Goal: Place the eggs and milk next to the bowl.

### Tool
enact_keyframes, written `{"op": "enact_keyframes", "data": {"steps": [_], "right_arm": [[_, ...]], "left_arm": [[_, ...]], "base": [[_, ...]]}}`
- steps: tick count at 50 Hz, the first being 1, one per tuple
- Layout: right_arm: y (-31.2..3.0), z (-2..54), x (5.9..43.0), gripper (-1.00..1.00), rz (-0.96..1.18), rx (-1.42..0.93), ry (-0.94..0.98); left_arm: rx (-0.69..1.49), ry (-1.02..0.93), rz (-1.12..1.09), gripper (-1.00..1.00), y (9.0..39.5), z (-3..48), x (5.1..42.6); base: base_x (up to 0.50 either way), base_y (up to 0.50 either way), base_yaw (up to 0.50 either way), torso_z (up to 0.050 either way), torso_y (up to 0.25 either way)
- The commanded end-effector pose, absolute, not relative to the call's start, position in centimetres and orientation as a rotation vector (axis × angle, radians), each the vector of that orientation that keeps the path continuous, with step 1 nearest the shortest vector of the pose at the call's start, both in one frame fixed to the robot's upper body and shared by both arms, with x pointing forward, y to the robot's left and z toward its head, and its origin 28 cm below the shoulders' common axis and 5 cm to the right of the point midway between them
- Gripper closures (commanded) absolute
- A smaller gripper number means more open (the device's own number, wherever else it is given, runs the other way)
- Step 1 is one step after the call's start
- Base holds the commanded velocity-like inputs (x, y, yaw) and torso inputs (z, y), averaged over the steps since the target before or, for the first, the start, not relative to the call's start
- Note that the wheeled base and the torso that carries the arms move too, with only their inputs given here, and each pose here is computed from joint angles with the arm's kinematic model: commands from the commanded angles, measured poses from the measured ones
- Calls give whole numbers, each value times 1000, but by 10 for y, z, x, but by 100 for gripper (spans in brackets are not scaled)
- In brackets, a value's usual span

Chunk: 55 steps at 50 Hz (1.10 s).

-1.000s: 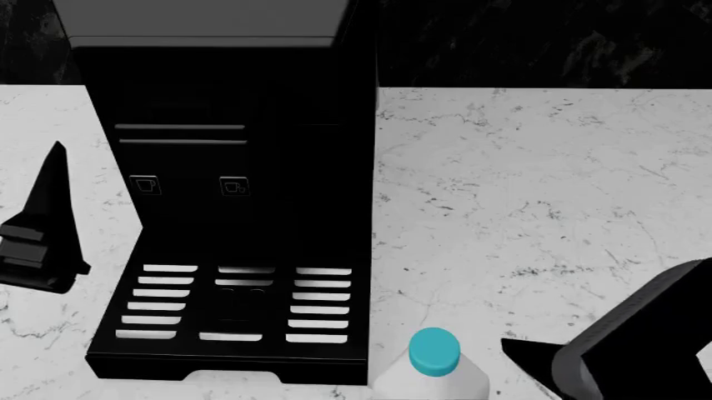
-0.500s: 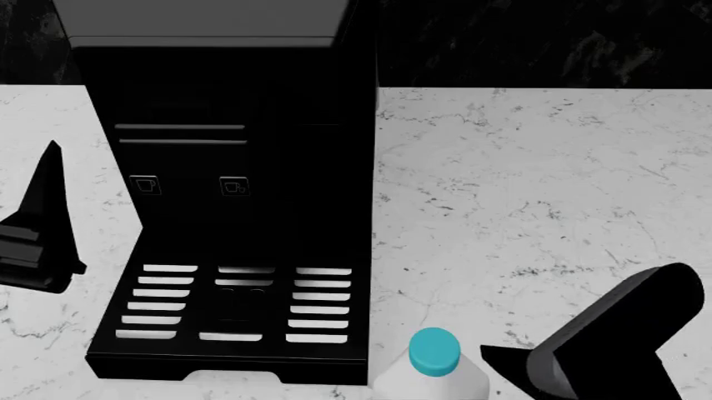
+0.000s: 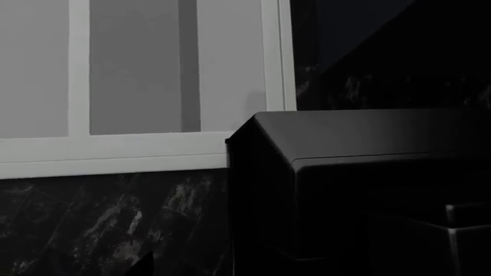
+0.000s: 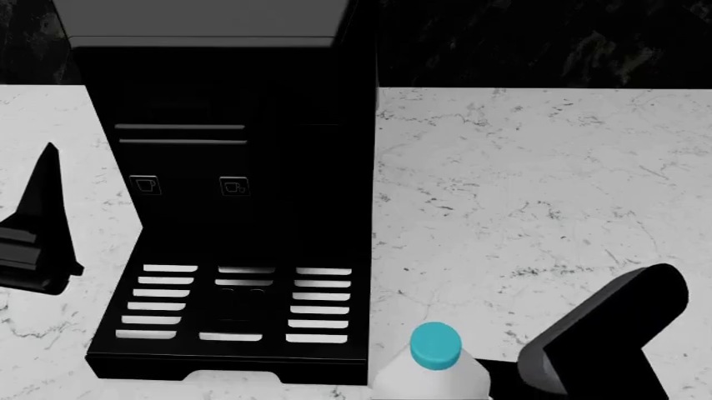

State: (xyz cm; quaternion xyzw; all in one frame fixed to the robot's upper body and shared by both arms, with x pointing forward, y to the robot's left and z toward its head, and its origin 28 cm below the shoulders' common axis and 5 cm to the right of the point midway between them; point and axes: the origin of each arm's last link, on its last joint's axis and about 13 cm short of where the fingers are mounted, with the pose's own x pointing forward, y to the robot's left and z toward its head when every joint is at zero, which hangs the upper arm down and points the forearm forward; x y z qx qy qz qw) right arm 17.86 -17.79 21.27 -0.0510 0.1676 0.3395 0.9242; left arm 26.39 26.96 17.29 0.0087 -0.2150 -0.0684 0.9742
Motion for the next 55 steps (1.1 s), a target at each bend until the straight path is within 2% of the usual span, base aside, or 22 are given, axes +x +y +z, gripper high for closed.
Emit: {"op": "enact_keyframes", "data": {"steps": [1,12,27,44,55], "right_arm": [[-177,216,182,100,712,-112,302],[-176,223,178,100,700,-115,241],[-173,247,172,100,576,-147,141],[-168,277,170,100,356,-196,94],[-175,290,173,100,233,-150,58]], "left_arm": [[15,-443,-141,-100,270,174,265],[11,-443,-142,-100,270,176,263],[12,-441,-149,-100,269,176,264],[2,-431,-154,-100,269,171,262],[1,-422,-157,-100,267,169,261]], "base": [[0,0,0,0,0],[1,0,0,0,0],[0,0,0,0,1],[0,0,0,1,1],[0,0,0,0,1]]}}
